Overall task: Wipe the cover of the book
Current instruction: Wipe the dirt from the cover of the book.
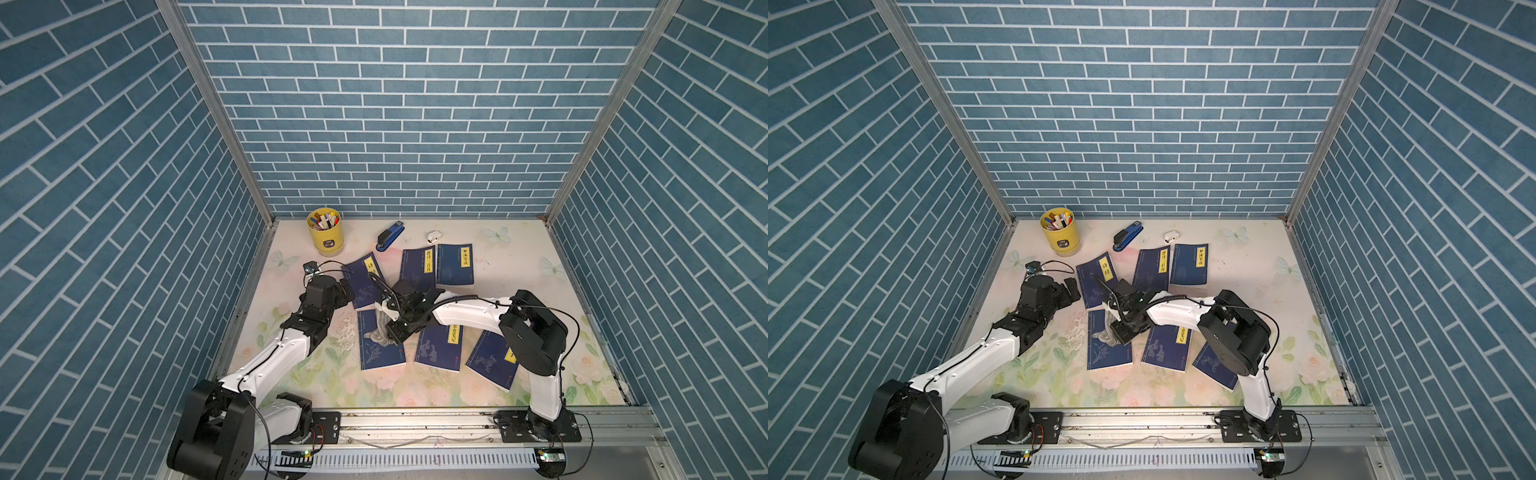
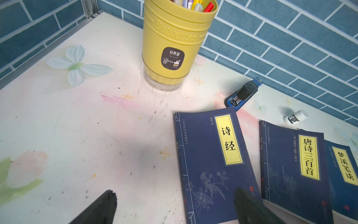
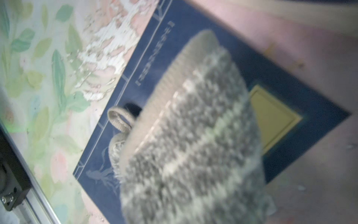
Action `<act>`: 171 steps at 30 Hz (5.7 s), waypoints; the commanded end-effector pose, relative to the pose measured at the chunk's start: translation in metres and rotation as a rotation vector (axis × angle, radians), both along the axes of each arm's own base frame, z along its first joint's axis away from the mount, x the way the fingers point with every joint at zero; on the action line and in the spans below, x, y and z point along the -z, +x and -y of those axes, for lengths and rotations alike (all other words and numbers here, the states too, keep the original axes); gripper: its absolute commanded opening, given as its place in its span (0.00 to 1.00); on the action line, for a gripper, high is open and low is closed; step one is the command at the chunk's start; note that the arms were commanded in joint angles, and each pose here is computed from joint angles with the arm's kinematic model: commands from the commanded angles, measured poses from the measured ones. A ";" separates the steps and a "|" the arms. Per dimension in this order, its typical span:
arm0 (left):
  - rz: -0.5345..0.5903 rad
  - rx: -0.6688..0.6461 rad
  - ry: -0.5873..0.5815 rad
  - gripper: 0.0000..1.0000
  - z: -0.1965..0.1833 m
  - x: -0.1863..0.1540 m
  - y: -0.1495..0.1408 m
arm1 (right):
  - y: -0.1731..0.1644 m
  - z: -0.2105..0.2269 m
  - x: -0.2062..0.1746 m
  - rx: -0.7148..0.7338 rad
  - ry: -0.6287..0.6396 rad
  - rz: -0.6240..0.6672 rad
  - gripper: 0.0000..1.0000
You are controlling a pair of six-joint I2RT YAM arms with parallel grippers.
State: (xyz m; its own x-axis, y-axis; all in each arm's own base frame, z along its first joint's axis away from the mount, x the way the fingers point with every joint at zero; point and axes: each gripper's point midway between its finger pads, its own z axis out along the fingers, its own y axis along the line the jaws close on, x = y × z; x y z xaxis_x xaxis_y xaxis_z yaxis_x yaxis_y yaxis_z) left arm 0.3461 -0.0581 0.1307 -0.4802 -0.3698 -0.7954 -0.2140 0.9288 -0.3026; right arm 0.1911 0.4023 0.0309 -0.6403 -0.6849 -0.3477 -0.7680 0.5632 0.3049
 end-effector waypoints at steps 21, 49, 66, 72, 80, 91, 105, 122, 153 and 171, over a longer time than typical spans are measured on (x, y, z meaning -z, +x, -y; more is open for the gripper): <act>0.027 -0.029 -0.019 1.00 -0.011 0.003 -0.022 | 0.062 0.018 0.052 0.113 -0.143 -0.019 0.00; 0.002 -0.022 0.019 1.00 -0.011 0.011 -0.012 | -0.070 0.078 0.051 0.043 -0.212 -0.164 0.00; -0.014 -0.024 0.021 1.00 -0.010 0.017 -0.010 | -0.041 0.053 0.040 0.037 -0.149 -0.110 0.00; -0.012 -0.016 0.000 1.00 -0.008 0.017 -0.012 | 0.018 0.029 0.047 0.101 -0.141 -0.087 0.00; -0.007 -0.026 -0.002 1.00 -0.011 0.017 -0.015 | 0.034 0.010 0.050 0.084 -0.117 -0.101 0.00; -0.002 -0.036 -0.002 1.00 -0.014 0.019 -0.015 | -0.074 0.025 0.044 -0.069 -0.102 -0.156 0.00; -0.004 -0.029 -0.025 1.00 -0.012 0.022 -0.017 | 0.027 -0.011 0.056 0.037 -0.064 -0.074 0.00; -0.003 -0.024 -0.055 1.00 -0.019 0.021 -0.010 | -0.064 0.006 0.059 -0.079 -0.045 -0.123 0.00; -0.006 -0.011 -0.077 1.00 -0.021 0.020 -0.018 | 0.012 -0.043 0.061 -0.056 0.061 -0.079 0.00; -0.012 0.003 -0.088 1.00 -0.016 0.026 -0.008 | -0.090 -0.005 0.047 -0.231 0.006 -0.159 0.00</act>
